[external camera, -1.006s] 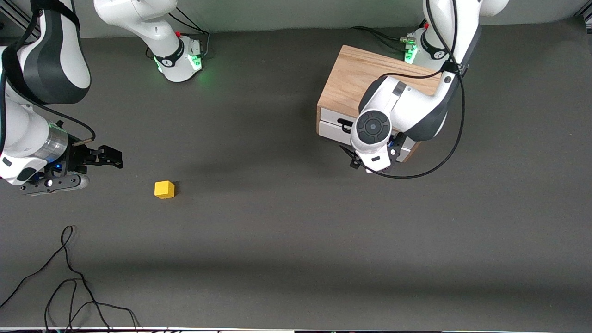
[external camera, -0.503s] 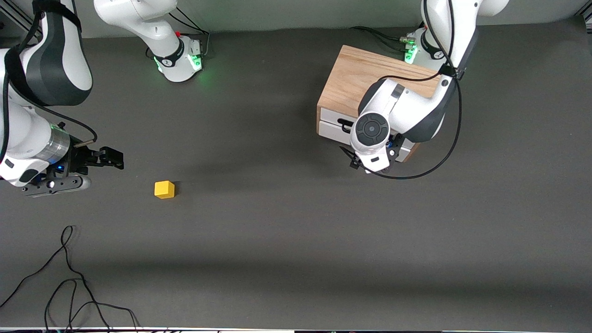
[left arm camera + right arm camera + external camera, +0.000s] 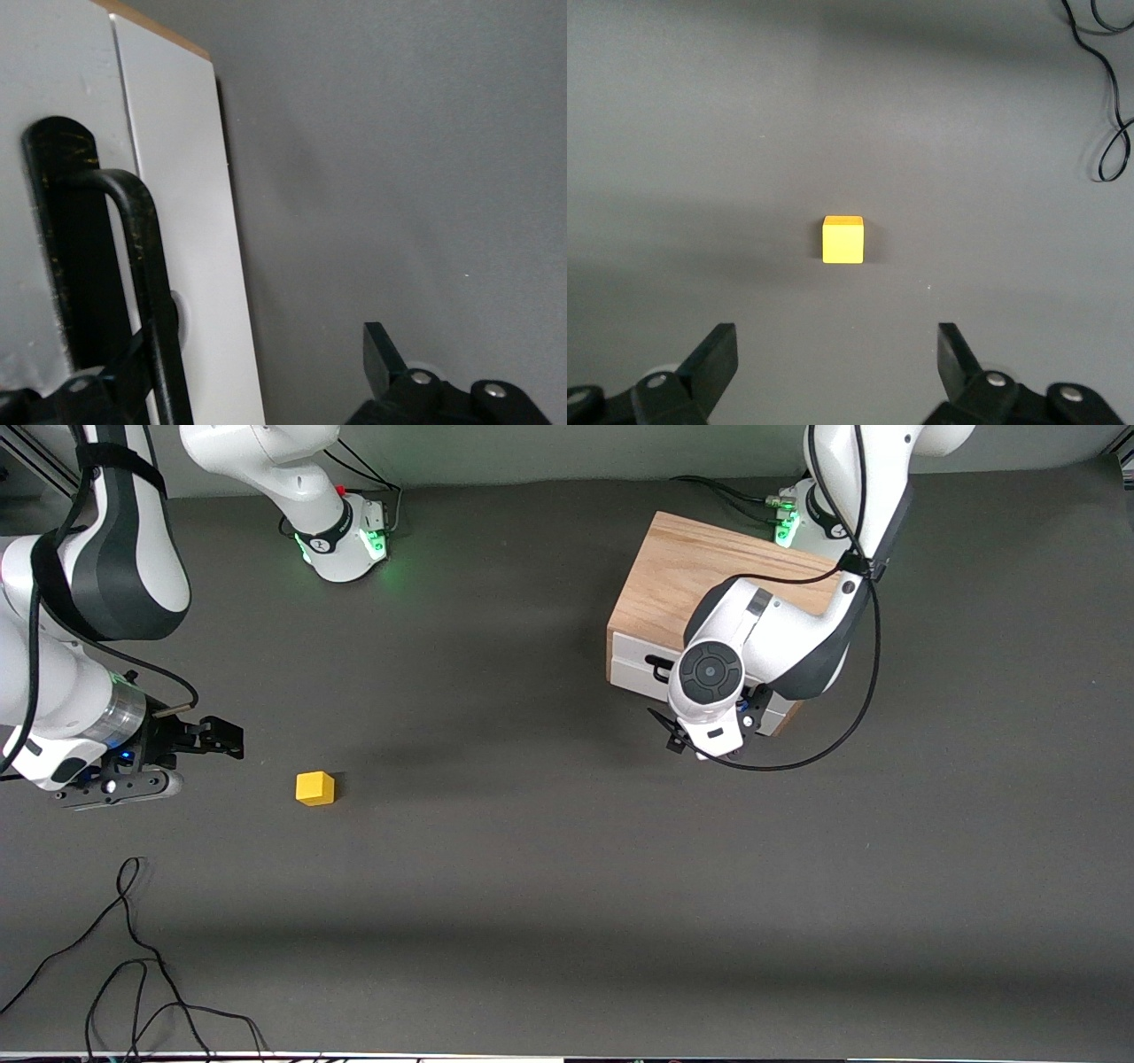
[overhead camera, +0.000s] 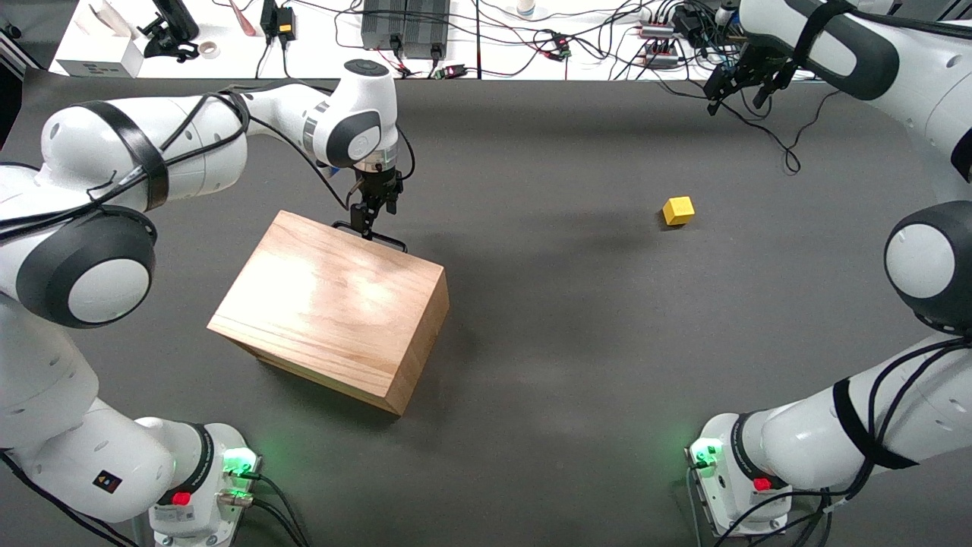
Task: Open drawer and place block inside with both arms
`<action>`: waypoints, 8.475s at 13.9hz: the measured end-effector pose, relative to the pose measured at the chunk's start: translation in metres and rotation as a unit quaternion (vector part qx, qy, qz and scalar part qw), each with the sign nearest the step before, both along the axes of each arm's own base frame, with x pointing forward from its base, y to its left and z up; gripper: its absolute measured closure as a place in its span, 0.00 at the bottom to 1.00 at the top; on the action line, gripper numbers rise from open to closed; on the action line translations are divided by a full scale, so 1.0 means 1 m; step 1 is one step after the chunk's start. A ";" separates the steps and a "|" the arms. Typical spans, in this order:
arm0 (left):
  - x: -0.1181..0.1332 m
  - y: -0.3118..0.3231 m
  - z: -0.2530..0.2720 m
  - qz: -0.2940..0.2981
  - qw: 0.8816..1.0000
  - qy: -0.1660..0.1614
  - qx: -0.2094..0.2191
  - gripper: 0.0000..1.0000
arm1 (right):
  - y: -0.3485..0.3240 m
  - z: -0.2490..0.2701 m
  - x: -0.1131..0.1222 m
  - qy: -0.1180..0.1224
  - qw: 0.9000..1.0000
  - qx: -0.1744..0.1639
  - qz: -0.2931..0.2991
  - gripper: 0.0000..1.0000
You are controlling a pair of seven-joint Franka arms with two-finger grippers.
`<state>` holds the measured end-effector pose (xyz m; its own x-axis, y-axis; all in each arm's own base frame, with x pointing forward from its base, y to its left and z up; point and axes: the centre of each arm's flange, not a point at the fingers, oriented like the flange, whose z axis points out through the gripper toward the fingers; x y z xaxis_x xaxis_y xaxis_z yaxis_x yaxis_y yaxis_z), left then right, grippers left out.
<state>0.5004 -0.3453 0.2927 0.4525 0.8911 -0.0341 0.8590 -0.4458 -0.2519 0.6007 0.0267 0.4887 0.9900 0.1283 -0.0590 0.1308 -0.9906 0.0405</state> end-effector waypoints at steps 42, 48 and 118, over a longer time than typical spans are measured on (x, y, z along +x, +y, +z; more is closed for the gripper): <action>0.146 0.151 0.244 -0.230 0.962 -0.117 -0.090 0.00 | -0.021 -0.287 -0.033 -0.002 0.999 0.043 -0.023 0.45; 0.112 0.308 0.302 -0.379 0.915 -0.075 -0.115 0.00 | 0.002 -0.232 -0.005 0.036 0.996 0.071 -0.027 0.45; 0.068 0.330 0.284 -0.526 0.842 -0.061 -0.105 0.00 | -0.002 0.095 -0.048 -0.031 0.998 0.021 -0.046 0.00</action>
<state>0.5688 -0.0154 0.5766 0.9990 -0.0243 -0.0366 -0.0248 -0.9996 -0.0120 0.5525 0.0245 0.5839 0.9992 0.0387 0.0063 0.0387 -0.9992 0.0031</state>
